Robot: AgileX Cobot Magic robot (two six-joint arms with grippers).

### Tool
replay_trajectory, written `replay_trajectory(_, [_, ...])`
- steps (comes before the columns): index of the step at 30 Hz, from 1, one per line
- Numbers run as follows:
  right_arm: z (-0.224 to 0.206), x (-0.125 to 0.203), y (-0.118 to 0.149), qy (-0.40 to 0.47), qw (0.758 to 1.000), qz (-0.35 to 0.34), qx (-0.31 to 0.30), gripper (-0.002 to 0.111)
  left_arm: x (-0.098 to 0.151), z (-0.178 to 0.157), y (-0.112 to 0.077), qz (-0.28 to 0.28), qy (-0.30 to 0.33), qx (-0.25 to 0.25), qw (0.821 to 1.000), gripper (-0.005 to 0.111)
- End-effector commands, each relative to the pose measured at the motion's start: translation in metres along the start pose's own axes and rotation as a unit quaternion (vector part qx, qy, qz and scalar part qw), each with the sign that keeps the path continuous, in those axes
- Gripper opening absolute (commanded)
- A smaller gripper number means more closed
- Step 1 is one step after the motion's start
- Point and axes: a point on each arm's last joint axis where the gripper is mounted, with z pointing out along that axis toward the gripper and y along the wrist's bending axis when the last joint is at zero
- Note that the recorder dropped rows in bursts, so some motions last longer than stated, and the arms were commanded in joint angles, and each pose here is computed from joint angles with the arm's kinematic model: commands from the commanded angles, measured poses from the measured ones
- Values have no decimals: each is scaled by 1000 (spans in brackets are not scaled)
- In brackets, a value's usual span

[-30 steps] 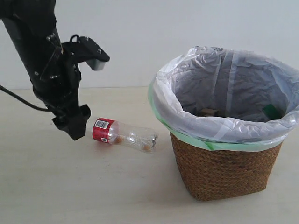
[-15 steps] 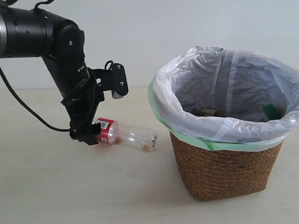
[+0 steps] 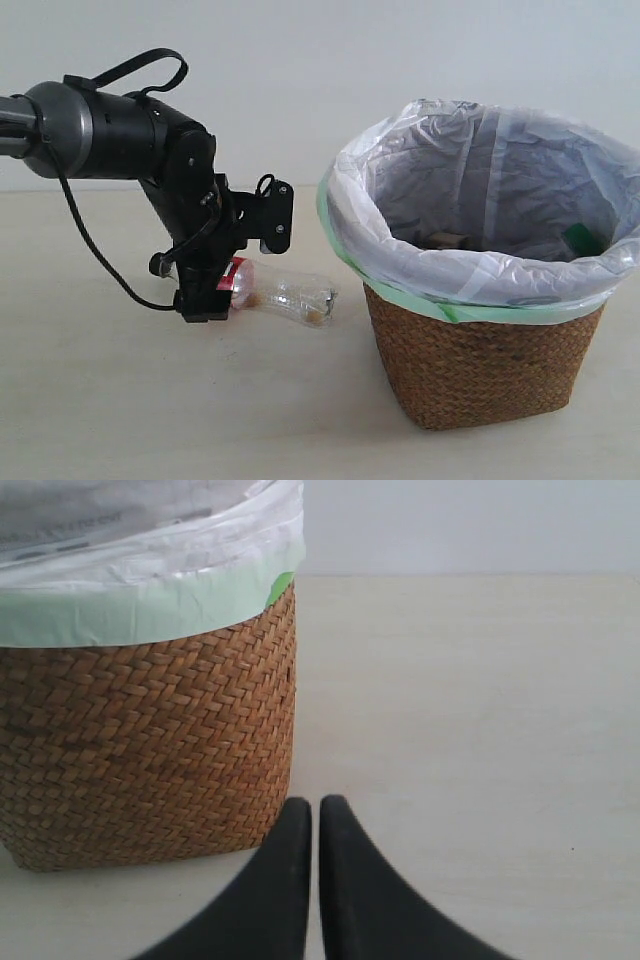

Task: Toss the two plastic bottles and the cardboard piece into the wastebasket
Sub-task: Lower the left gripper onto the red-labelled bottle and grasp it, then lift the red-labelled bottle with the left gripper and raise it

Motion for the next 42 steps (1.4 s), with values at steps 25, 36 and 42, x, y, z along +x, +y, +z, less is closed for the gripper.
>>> replay_trajectory(25, [0, -1, 0, -7, 1000, -1, -1, 0, 9, 36, -6, -4, 10, 21, 1000, 88])
replay_trajectory(36, [0, -1, 0, -7, 1000, -1, -1, 0, 13, 36, -13, -50, 37, 57, 996, 82])
replay_trajectory(42, [0, -1, 0, -7, 1000, -1, -1, 0, 13, 35, -16, -64, 38, 78, 994, 51])
